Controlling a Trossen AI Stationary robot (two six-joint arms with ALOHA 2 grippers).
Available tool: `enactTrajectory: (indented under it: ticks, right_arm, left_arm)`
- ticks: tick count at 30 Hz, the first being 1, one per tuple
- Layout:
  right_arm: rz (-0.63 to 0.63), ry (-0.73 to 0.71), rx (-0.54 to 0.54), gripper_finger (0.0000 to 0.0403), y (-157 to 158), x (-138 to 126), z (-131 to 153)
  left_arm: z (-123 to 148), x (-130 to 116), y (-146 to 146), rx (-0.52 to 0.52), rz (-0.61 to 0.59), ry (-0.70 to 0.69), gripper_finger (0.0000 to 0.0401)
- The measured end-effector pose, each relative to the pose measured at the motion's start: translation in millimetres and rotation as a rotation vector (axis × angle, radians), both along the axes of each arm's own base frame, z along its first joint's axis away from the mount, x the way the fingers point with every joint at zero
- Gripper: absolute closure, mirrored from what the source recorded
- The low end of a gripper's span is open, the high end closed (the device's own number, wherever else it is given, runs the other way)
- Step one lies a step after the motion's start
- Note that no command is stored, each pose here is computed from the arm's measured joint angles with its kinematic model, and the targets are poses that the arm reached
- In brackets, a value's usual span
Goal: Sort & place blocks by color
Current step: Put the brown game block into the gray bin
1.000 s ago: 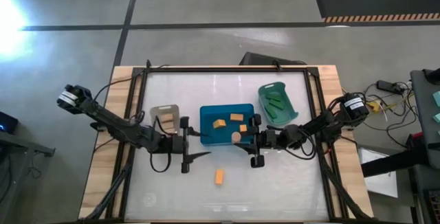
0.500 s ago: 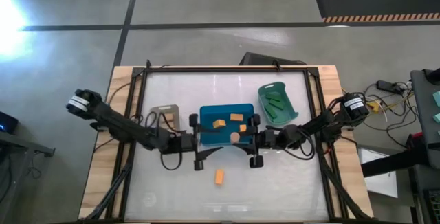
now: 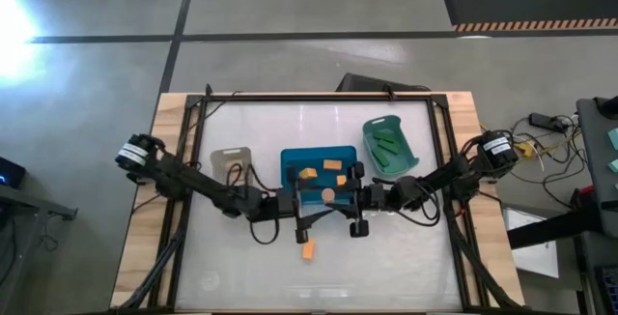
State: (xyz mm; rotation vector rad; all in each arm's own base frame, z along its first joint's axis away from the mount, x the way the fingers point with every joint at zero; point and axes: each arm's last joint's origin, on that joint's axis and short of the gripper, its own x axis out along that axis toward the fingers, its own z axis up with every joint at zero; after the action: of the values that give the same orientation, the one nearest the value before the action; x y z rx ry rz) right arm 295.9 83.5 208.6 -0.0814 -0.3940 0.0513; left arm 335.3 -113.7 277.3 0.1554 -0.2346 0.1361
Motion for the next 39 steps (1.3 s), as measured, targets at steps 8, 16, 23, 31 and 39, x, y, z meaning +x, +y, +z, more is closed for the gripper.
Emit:
enactTrajectory:
  ticks: [8, 16, 23, 31, 39]
  right_arm:
    - [-0.001, 0.007, -0.008, 0.0285, 0.1, 0.3, -0.7]
    - [-0.002, 0.027, -0.026, 0.0285, 0.5, 1.0, -2.7]
    - [0.011, 0.042, 0.043, 0.0218, -0.1, 1.1, -3.0]
    - [-0.131, 0.132, 0.061, 0.0155, -5.6, -2.8, 5.8]
    - [-0.286, 0.377, 0.014, 0.0137, -14.2, -17.8, 27.3]
  left_arm:
    - [1.8, 4.6, -1.6, -0.002, 0.003, -0.006, 0.0188]
    - [2.0, 3.1, -0.8, -0.008, 0.011, -0.006, 0.0285]
    - [0.4, 2.8, -0.6, 0.002, 0.013, 0.005, 0.0285]
    - [-1.3, -4.8, 4.2, -0.031, 0.231, 0.146, 0.0285]
    - [-4.1, -31.0, 19.7, -0.211, 0.418, 0.380, 0.0285]
